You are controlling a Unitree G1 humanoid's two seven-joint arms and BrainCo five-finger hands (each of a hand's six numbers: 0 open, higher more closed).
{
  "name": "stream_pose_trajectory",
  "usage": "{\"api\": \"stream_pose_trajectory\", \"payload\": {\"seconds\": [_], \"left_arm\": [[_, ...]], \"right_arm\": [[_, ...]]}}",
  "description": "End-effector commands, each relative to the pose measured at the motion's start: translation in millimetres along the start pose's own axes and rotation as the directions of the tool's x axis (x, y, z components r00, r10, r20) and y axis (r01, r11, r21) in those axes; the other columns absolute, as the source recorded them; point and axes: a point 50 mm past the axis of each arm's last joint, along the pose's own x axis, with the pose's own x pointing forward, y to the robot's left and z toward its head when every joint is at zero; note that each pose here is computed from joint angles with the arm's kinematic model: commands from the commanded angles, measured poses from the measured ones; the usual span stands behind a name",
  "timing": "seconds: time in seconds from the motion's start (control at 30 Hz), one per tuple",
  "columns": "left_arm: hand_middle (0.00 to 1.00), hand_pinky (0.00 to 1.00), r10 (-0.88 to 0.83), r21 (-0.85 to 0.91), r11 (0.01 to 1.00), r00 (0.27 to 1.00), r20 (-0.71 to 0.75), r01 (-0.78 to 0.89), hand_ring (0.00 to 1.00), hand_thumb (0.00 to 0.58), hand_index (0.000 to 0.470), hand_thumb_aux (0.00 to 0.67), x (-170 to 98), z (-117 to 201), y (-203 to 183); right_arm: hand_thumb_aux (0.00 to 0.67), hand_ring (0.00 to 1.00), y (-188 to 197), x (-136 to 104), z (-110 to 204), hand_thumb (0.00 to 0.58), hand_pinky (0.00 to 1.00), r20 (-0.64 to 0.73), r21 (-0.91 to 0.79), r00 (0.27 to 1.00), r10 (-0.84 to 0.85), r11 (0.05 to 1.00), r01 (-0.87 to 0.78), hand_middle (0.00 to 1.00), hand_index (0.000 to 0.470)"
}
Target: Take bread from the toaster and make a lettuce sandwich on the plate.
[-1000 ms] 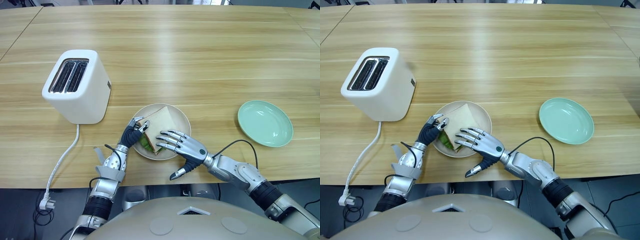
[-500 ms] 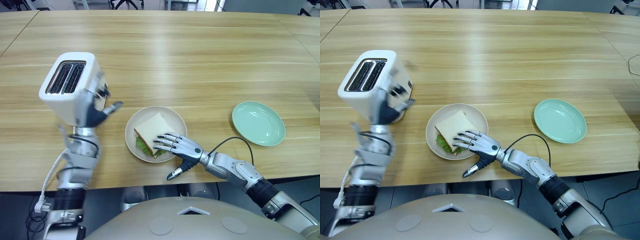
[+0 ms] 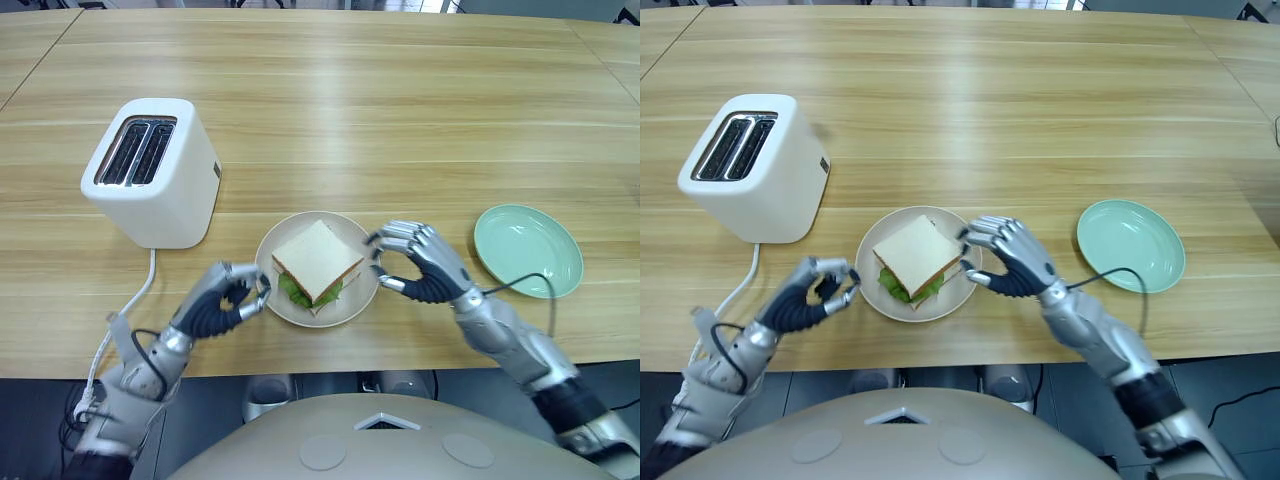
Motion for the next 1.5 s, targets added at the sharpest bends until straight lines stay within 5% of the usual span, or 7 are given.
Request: {"api": "stream_pose_trajectory", "payload": {"seconds": [0.03,1.17,1.2,1.23,1.27,1.33,1.5], "left_arm": [[1.0,1.0,-0.207,0.018,0.977,0.971,-0.12,0.211,1.0,0.58,0.46,0.67,-18.6,-12.9,-19.2],[1.0,1.0,0.248,0.058,0.969,0.956,-0.154,-0.242,1.0,0.58,0.46,0.67,205.4,-50.3,7.9],[0.82,0.82,0.297,0.031,0.955,0.948,-0.115,-0.295,0.82,0.58,0.453,0.659,205.2,-45.8,12.5],[0.36,0.36,0.348,-0.015,0.937,0.935,-0.065,-0.35,0.36,0.47,0.26,0.378,204.2,-39.7,17.3],[0.0,0.0,0.395,-0.074,0.916,0.919,-0.018,-0.395,0.0,0.0,0.0,0.0,202.6,-33.1,21.8],[0.0,0.0,0.488,-0.194,0.862,0.87,0.068,-0.468,0.0,0.0,0.0,0.0,197.6,-19.0,31.5],[0.0,0.0,0.67,-0.372,0.733,0.698,0.253,-0.569,0.0,0.0,0.0,0.0,175.0,19.3,58.5]], "right_arm": [[0.67,1.0,18.0,-35.6,-12.6,0.58,1.0,-0.119,0.057,0.961,0.251,0.968,-0.246,1.0,0.46],[0.67,1.0,65.4,131.7,-81.6,0.58,1.0,-0.472,0.076,0.878,0.077,0.996,-0.046,1.0,0.46],[0.67,1.0,63.2,132.3,-79.7,0.58,1.0,-0.452,0.084,0.891,0.048,0.996,-0.01,1.0,0.46],[0.659,1.0,59.6,132.3,-77.7,0.58,1.0,-0.428,0.092,0.904,0.008,0.995,0.035,1.0,0.453],[0.489,0.89,55.4,131.5,-75.1,0.538,0.89,-0.398,0.1,0.917,-0.039,0.991,0.086,0.89,0.336],[0.0,0.08,44.9,127.6,-69.9,0.0,0.08,-0.34,0.129,0.929,-0.146,0.971,0.2,0.08,0.0],[0.0,0.0,4.7,112.7,-54.6,0.0,0.0,-0.249,0.255,0.85,-0.465,0.815,0.52,0.0,0.0]]}}
